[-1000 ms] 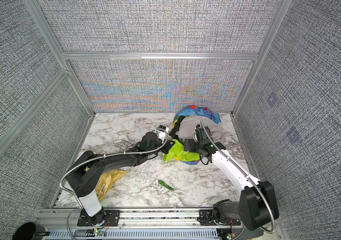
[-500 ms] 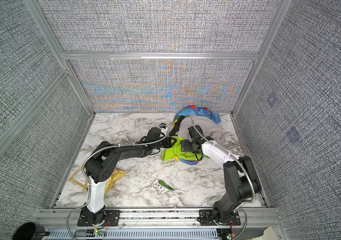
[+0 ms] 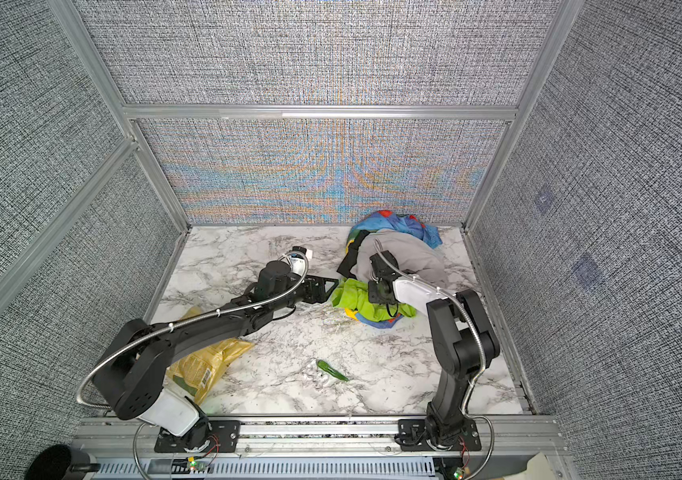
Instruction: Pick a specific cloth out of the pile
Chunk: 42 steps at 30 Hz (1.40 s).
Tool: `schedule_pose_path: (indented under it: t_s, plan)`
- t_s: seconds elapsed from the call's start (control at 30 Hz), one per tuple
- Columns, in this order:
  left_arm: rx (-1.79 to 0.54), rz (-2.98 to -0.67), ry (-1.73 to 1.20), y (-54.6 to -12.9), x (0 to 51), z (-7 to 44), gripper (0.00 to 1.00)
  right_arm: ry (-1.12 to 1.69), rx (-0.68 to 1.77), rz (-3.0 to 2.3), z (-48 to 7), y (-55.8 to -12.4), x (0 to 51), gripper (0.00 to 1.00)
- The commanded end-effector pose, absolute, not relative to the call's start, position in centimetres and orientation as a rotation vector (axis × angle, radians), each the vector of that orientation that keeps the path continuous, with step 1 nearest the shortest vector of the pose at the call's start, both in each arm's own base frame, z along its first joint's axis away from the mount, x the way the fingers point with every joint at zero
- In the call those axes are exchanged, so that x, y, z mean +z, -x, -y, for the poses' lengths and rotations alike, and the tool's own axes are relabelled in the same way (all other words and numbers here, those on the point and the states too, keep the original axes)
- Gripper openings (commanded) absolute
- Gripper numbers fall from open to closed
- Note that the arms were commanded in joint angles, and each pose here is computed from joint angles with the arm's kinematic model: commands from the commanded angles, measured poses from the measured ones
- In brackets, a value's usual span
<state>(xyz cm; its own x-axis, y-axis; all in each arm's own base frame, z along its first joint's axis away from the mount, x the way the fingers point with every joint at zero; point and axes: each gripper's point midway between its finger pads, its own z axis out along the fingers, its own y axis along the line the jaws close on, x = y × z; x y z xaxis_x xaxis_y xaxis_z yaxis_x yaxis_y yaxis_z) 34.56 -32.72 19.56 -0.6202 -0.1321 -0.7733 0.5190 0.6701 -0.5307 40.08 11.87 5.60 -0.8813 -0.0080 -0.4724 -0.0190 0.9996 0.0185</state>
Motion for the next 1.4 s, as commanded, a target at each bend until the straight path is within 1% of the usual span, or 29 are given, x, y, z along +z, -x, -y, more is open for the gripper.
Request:
schedule_pose_path:
  t_s: [0.0, 0.1, 0.23, 0.33, 0.4, 0.47, 0.5, 0.57, 0.63, 0.73, 0.8, 0.9, 1.0, 1.03, 1.23, 1.37]
  plan:
    - [-0.940, -2.026, -0.318, -33.9, 19.9, 31.8, 0.88, -0.009, 0.119, -2.522, -11.9, -42.0, 11.2, 0.00]
    - [-0.951, -2.020, -0.327, -33.3, 19.7, 31.6, 0.88, -0.024, 0.214, -2.436, -11.6, -42.9, 17.2, 0.00]
    - [-0.925, -2.033, -0.362, -32.5, 19.0, 31.9, 0.88, -0.031, 0.272, -2.315, -10.4, -43.8, 25.0, 0.00]
    - [-0.934, -2.016, -0.402, -31.9, 19.4, 32.9, 0.88, -0.079, 0.325, -2.242, -8.6, -44.6, 28.9, 0.00]
    - [-0.931, -1.998, -0.430, -31.6, 20.0, 33.6, 0.88, -0.132, 0.354, -2.219, -6.9, -45.3, 30.0, 0.00]
    - [-0.926, -1.987, -0.451, -31.3, 20.4, 34.1, 0.88, -0.190, 0.323, -2.231, -4.8, -46.0, 29.3, 0.00]
    - [-0.925, -1.982, -0.457, -31.3, 20.5, 34.3, 0.88, -0.234, 0.315, -2.256, -3.7, -46.3, 28.0, 0.00]
    - [-0.924, -1.980, -0.465, -31.1, 20.5, 34.6, 0.88, -0.326, 0.328, -2.315, -1.7, -46.7, 24.6, 0.00]
    - [-0.929, -1.979, -0.468, -30.9, 20.4, 34.8, 0.88, -0.426, 0.341, -2.396, 0.0, -46.6, 19.8, 0.00]
    - [-0.939, -1.975, -0.478, -30.5, 20.2, 35.1, 0.88, -0.528, 0.353, -2.467, 1.2, -46.1, 13.1, 0.00]
    - [-0.943, -1.970, -0.487, -30.1, 20.3, 35.2, 0.89, -0.582, 0.343, -2.505, 1.9, -45.6, 9.7, 0.00]
    - [-0.940, -1.960, -0.489, -29.8, 20.5, 35.0, 0.89, -0.627, 0.351, -2.541, 2.2, -45.0, 6.5, 0.07]
    - [-0.935, -1.953, -0.482, -29.7, 20.6, 34.7, 0.89, -0.614, 0.375, -2.541, 1.9, -45.0, 6.1, 0.17]
    - [-0.936, -1.953, -0.482, -29.6, 20.7, 34.7, 0.89, -0.612, 0.378, -2.533, 1.9, -45.0, 6.3, 0.20]
    - [-0.951, -1.936, -0.466, -29.4, 21.1, 34.5, 0.89, -0.567, 0.345, -2.458, 2.0, -44.0, 10.6, 0.46]
    - [-0.936, -1.916, -0.451, -29.4, 21.8, 33.9, 0.91, -0.510, 0.296, -2.393, 1.3, -42.0, 14.5, 0.68]
